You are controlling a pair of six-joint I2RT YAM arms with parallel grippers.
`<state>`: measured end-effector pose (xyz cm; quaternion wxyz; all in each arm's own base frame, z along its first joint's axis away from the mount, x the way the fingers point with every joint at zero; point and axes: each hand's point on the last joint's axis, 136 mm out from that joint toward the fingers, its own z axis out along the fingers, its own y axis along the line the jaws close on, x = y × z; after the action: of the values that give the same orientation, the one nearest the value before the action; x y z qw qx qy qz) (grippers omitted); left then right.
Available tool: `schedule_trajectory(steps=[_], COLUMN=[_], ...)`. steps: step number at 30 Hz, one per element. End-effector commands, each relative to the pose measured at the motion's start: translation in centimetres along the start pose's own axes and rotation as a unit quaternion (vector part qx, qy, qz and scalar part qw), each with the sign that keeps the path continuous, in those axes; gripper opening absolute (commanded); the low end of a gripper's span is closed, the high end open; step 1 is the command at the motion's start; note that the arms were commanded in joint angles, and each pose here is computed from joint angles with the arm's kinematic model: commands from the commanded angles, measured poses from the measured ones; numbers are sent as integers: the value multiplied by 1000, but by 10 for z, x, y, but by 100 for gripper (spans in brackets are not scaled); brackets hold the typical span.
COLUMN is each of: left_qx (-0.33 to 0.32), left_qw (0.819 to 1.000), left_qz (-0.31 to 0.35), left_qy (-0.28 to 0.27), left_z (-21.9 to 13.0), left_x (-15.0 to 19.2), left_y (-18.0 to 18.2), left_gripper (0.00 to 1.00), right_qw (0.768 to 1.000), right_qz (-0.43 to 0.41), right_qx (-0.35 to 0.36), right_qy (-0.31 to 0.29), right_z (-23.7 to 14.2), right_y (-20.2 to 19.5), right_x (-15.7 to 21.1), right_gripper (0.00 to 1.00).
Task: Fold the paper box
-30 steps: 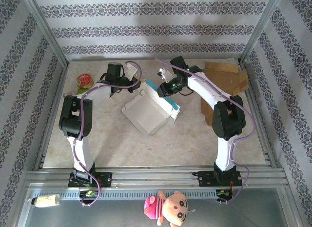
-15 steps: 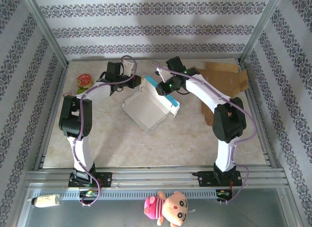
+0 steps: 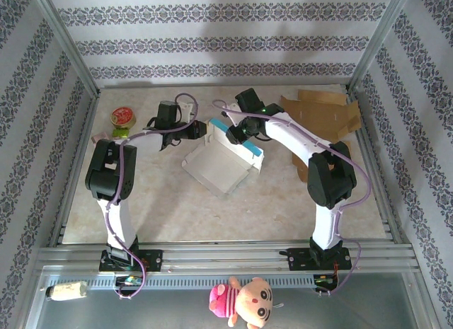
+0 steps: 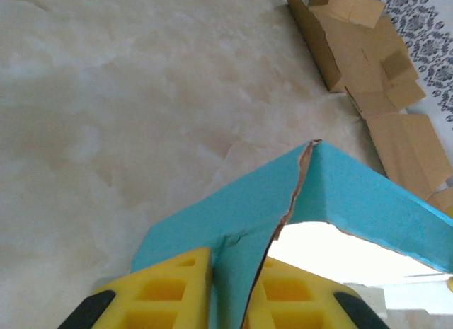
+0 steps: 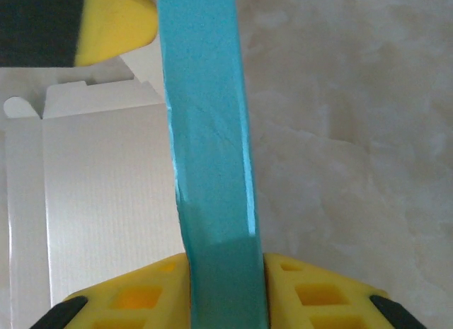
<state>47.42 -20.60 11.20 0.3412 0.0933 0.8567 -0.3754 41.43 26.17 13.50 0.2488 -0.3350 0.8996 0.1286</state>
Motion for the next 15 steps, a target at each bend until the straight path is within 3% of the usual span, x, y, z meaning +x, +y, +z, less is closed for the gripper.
schedule_trajectory(steps=[1,7,15], left_qx=[9,24,0], left_qw=[1000,1000,993], left_qz=[-19,4,108], left_qy=[0,-10,-45], left_z=[-3,-14,-61], left_x=[13,8,-22], left_y=[-5,-19,-39], left_gripper=[18,33,53], right_qw=[998,996,994], right_qz=[-41,-81,-104], right_qx=[37,26,16], right_qy=[20,29,39], right_z=[2,2,5], right_y=[-11,-4,-1], right_x=[9,12,15], right_gripper=[30,30,30])
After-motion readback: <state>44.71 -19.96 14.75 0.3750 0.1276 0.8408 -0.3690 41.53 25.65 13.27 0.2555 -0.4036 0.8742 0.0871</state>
